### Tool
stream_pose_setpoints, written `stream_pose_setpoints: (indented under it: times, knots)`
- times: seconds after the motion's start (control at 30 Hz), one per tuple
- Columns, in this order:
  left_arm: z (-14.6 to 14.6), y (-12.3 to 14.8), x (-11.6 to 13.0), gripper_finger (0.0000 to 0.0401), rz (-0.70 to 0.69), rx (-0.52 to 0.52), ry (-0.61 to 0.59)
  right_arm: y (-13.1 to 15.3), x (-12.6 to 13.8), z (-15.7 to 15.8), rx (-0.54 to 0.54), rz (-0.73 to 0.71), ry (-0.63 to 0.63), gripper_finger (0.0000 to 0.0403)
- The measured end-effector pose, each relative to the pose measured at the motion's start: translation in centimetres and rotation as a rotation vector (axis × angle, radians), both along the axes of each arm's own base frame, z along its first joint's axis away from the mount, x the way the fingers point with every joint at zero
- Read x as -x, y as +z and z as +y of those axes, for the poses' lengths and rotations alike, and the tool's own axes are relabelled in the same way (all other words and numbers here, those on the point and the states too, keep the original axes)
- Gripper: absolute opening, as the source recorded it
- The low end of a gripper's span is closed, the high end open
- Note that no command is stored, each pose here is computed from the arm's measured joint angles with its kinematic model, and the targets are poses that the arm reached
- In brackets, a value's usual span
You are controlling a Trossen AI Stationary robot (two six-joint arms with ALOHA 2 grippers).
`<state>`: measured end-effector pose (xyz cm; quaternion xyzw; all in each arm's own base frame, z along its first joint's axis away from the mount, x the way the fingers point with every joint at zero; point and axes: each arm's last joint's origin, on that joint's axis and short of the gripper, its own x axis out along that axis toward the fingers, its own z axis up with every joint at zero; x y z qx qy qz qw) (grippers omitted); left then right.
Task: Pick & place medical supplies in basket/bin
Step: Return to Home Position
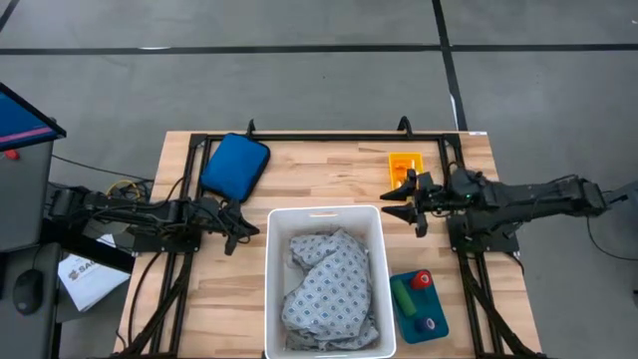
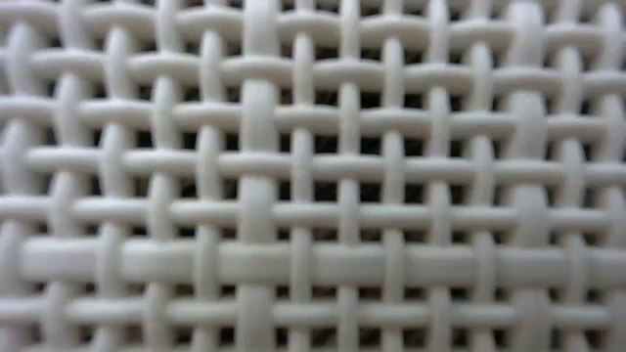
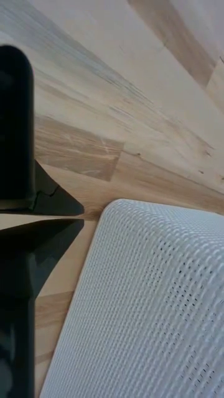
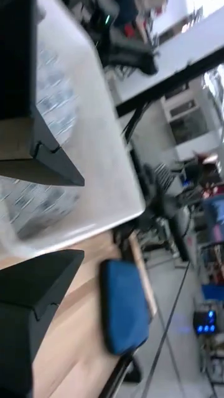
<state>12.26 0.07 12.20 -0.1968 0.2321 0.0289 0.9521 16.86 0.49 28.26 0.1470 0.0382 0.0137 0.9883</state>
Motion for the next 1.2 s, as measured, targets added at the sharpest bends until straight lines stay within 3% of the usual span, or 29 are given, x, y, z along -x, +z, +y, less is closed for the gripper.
stream_pose_setpoints:
  times: [0.17, 0.4, 0.57, 0.87, 1.0, 1.2]
  knots:
    - [0.0, 0.0, 0.0, 0.0012, -0.001, 0.0, 0.0, -4.1, 1.7, -0.7, 0.004, 0.036, -0.048, 0.0173]
    - [0.0, 0.0, 0.0, 0.001, -0.004, 0.0, 0.0, -7.5, 4.5, -0.7, -0.051, -0.052, -0.061, 0.0173]
    - [0.0, 0.1, 0.0, 0.0012, -0.006, 0.0, 0.0, -9.7, 5.6, -0.9, -0.049, -0.075, -0.149, 0.0173]
    - [0.0, 0.1, 0.0, 0.0013, -0.008, 0.0, 0.0, -11.6, 6.9, -1.3, -0.032, -0.08, -0.289, 0.0173]
    - [0.0, 0.1, -0.1, 0.0012, -0.012, 0.0, 0.0, -11.4, 7.0, -1.3, -0.032, -0.095, -0.286, 0.0173]
    - [0.0, 0.2, -0.1, 0.0011, -0.018, 0.0, 0.0, -11.3, 7.2, -1.0, -0.036, -0.115, -0.16, 0.0173]
